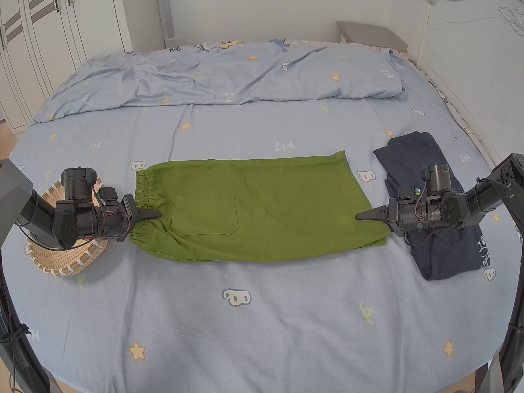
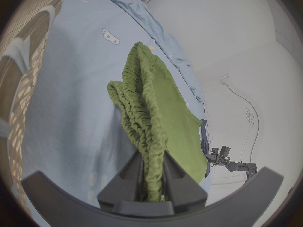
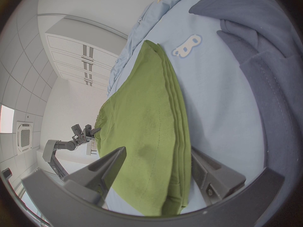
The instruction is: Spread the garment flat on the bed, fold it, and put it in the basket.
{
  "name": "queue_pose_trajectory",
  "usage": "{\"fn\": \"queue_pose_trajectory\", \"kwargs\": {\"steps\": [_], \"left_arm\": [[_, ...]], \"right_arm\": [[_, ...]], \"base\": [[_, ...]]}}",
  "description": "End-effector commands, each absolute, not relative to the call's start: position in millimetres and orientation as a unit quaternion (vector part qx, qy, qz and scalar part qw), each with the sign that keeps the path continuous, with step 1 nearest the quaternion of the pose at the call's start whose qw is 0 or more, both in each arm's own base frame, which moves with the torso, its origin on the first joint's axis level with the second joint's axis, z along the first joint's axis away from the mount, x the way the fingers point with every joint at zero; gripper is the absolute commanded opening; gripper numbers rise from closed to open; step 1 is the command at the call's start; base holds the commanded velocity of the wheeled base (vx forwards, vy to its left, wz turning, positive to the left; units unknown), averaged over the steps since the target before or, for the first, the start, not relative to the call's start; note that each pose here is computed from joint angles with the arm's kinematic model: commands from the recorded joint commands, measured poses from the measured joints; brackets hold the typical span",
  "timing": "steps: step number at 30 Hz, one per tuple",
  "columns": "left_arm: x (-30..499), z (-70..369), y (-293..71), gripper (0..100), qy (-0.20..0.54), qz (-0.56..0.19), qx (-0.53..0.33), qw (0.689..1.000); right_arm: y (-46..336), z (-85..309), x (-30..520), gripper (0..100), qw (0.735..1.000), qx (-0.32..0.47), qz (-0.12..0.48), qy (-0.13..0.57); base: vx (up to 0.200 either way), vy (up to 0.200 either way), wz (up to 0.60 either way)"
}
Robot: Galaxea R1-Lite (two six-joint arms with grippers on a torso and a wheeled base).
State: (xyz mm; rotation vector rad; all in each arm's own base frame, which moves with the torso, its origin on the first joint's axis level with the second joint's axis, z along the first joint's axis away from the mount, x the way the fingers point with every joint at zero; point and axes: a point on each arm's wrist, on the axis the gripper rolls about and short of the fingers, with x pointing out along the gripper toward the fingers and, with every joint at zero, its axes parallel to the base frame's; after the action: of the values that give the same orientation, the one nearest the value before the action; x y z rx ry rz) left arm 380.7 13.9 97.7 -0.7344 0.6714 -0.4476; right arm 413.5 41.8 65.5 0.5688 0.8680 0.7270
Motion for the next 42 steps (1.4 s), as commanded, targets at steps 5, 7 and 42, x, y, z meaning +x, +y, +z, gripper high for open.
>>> {"fn": "queue_pose_trajectory", "kwargs": {"steps": [5,7,42], "left_arm": [[380.7,99.7,13.1,0,0.318,-0.214,-0.349,0.855],[380.5,100.3,13.1,0,0.318,-0.215,-0.349,0.855],[254.1,104.7,25.6,0,0.46,-0.197,-0.262,0.825]], "right_arm": [[41.3,92.0,402.6,0,0.815,0.259,0.348,0.384],[43.1,93.6,400.3,0,0.815,0.256,0.351,0.383],[26.5,83.3,226.3,0,0.787,0.228,0.328,0.469]], "base": [[0.0,0.0,0.0],[0.0,0.0,0.0],[0.0,0.0,0.0]]}}
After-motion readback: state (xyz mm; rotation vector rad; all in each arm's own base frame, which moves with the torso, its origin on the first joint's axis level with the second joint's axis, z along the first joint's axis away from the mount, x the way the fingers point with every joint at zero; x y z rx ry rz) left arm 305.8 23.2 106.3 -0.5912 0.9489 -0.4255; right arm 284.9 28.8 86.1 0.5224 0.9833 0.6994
